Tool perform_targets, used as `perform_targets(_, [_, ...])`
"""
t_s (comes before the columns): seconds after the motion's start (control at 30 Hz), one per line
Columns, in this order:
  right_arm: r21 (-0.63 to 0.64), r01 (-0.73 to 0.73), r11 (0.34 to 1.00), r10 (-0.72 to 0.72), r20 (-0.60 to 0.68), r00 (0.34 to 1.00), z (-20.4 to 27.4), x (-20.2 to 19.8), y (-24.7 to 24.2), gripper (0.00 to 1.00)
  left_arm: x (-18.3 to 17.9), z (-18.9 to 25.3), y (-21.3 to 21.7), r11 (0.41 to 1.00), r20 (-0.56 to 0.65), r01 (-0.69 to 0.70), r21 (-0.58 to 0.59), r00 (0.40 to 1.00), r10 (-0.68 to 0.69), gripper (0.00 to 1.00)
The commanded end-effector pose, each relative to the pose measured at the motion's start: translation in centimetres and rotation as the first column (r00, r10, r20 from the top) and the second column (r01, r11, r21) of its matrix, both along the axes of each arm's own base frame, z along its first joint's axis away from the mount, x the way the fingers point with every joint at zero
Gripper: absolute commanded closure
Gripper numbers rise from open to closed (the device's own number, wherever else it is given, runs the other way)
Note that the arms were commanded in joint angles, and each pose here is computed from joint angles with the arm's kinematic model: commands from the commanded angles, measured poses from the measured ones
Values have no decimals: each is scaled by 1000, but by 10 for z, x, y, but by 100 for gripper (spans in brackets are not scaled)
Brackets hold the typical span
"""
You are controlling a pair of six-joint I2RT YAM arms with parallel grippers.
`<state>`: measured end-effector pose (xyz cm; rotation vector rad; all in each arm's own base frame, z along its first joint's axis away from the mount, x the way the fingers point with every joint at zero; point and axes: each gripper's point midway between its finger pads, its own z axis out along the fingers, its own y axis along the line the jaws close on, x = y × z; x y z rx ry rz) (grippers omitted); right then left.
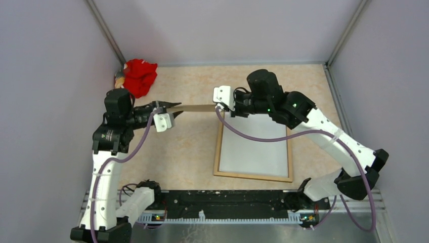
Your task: Put the photo into the frame
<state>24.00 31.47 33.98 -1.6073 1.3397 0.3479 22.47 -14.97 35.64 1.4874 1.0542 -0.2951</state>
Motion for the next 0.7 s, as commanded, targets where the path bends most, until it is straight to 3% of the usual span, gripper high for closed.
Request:
perform_targets(0.0, [265, 108, 958, -154, 158, 975, 81, 17, -4, 100, 11, 60, -3, 996, 285, 0, -93, 958, 26, 48])
perform_targets(0.07, [392, 132, 910, -224, 199, 954, 110, 20, -12, 100, 18, 71, 0, 988, 293, -42, -151, 952, 85, 5])
perform_targets(0.1, [459, 146, 876, -266, 209, 941, 126, 21, -18, 100, 19, 76, 1, 984, 293, -51, -171, 951, 100, 2])
perform_targets(0.2, [618, 194, 762, -385, 191, 903, 174, 23, -39, 100, 26, 92, 4, 968, 271, -87, -234, 951, 151, 1])
perform_targets(0.27, [673, 263, 691, -446, 110, 888, 193, 28, -50, 100, 32, 101, 7, 950, 239, -121, -288, 952, 194, 1])
perform_targets(0.37, [703, 411, 580, -532, -54, 845, 204, 45, -70, 100, 50, 119, 22, 836, 102, -250, -488, 935, 339, 1])
perform_targets(0.43, [673, 505, 540, -545, -177, 819, 193, 61, -82, 100, 60, 117, 29, 780, 23, -312, -543, 922, 385, 1])
perform_targets(0.57, [553, 684, 476, -518, -451, 726, 154, 95, -100, 100, 85, 106, 23, 800, -97, -361, -480, 928, 361, 1])
perform_targets(0.67, [488, 770, 411, -423, -646, 636, 125, 114, -112, 100, 124, 103, 32, 756, -297, -520, -397, 852, 430, 1])
